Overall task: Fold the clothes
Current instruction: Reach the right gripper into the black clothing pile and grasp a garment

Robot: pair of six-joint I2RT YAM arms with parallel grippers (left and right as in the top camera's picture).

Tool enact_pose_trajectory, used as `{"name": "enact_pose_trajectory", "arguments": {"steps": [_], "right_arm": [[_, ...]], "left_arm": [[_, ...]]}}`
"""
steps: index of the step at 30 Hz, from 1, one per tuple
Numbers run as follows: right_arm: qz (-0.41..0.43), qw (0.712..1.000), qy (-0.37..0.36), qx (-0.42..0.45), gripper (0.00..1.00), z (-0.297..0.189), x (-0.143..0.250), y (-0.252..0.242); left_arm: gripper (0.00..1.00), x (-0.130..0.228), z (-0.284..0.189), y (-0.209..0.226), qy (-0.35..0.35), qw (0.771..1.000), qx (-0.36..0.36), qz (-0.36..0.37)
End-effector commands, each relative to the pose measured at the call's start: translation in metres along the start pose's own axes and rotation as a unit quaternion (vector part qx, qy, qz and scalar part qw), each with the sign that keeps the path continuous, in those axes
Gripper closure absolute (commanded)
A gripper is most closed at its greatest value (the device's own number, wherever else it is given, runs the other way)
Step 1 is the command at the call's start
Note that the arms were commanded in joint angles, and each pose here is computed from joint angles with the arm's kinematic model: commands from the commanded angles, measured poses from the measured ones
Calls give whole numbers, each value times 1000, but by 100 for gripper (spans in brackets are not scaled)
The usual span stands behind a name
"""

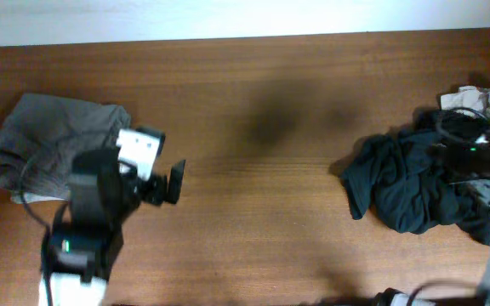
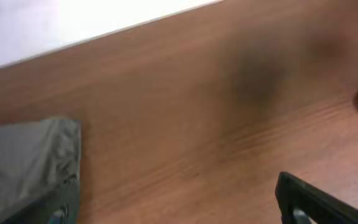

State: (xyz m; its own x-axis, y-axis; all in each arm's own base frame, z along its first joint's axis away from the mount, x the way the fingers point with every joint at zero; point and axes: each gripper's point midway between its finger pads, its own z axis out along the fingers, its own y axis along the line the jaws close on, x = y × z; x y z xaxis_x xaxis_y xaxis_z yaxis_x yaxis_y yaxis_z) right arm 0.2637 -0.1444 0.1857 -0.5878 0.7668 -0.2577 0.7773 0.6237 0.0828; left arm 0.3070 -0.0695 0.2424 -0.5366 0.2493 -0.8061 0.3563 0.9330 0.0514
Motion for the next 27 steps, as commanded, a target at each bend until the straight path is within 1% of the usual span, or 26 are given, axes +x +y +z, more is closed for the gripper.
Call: {"name": "enact_pose_trajectory", "arguments": {"steps": [1, 4, 7, 9, 13, 17, 20, 21, 22, 23, 25, 26, 27], "right_arm": [[32, 998, 33, 33, 7, 22, -6, -21], [35, 995, 73, 51, 7, 47, -1, -26], [34, 993, 99, 59, 7, 66, 3, -26], [34, 991, 110, 64, 7, 79, 6, -27], [35, 990, 122, 67, 7, 103, 15, -30], [39, 991, 126, 29, 8, 120, 23, -19], [40, 991, 126, 17, 13, 127, 26, -16], [40, 991, 126, 17, 16, 128, 27, -17], [38, 991, 126, 17, 23, 128, 27, -17], [37, 991, 126, 15, 35, 128, 27, -16], [37, 991, 125, 10, 62, 129, 26, -14], [38, 992, 122, 5, 71, 128, 25, -12], [38, 992, 121, -3, 76, 128, 23, -9]], "left_arm": [[0, -21, 11, 4, 17, 1000, 7, -3], [0, -25, 22, 7, 33, 999, 9, -6], [0, -23, 30, 8, 41, 999, 8, -7], [0, -19, 33, 13, 50, 999, -6, -7], [0, -11, 32, 19, 66, 998, -23, -8], [0, -9, 32, 18, 71, 997, -22, -8], [0, -9, 32, 18, 71, 997, -22, -8], [0, -9, 32, 18, 71, 997, -22, -8], [0, -9, 32, 18, 71, 997, -22, -8], [0, -9, 32, 18, 71, 997, -22, -8], [0, -9, 32, 18, 71, 997, -22, -8], [0, -9, 32, 18, 71, 997, -22, -8], [0, -9, 32, 18, 71, 997, -22, -8]]}}
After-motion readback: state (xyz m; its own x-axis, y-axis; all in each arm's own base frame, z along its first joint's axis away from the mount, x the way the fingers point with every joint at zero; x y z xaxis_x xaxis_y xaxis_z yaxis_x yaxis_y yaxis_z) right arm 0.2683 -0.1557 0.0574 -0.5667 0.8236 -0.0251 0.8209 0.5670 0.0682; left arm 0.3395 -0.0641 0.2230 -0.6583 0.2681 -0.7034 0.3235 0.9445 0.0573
